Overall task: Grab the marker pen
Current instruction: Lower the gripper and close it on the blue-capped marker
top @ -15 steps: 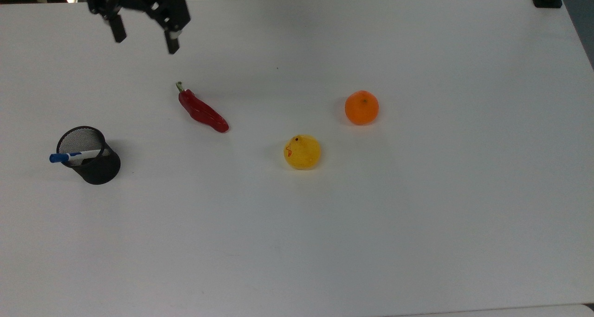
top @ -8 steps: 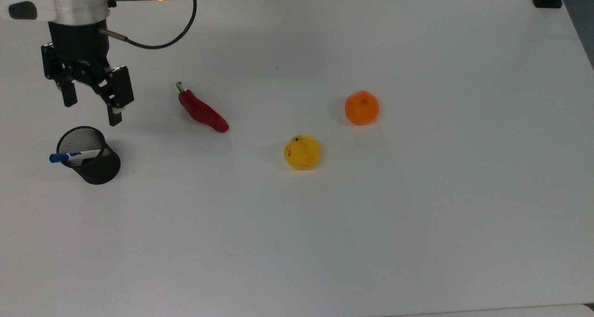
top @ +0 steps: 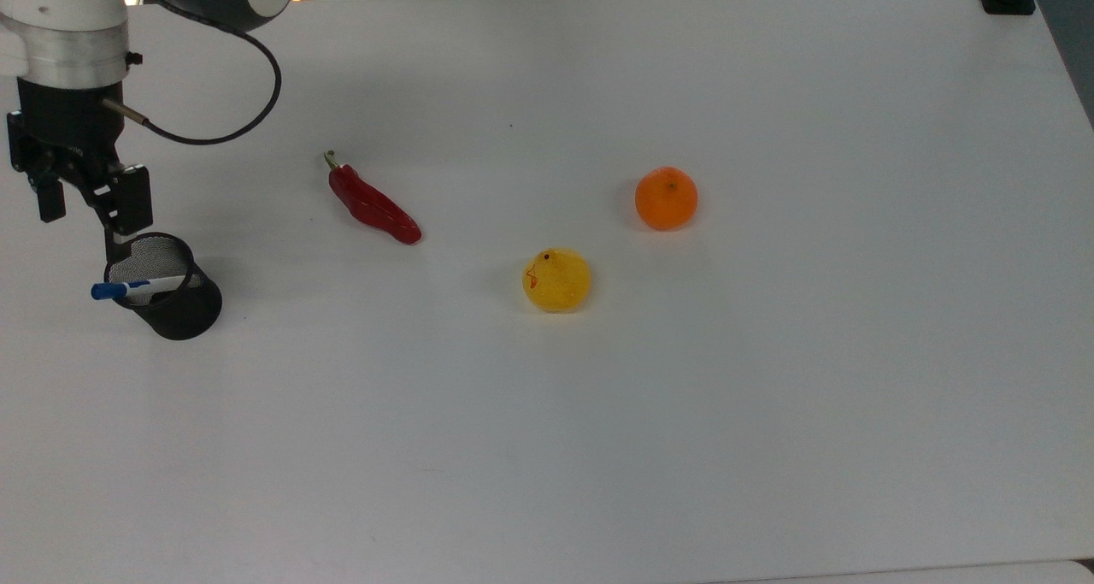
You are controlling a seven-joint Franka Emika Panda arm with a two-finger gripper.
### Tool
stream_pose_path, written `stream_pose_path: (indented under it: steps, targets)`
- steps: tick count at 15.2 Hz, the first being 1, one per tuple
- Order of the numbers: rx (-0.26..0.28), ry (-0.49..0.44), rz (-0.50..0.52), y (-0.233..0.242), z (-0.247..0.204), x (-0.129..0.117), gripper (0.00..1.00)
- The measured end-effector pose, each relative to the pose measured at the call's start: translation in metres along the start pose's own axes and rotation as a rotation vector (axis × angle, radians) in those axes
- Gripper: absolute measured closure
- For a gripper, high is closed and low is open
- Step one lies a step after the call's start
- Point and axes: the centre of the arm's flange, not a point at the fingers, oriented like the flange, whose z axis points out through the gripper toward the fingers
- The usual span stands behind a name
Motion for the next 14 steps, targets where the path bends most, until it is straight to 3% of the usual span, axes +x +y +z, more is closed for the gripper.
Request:
stream_pose_path:
  steps: [2, 14]
  targets:
    - [-0.006, 0.016, -0.003, 0.001, 0.013, 0.0, 0.22]
    - [-0.034, 0.017, -0.002, 0.012, 0.055, -0.004, 0.3]
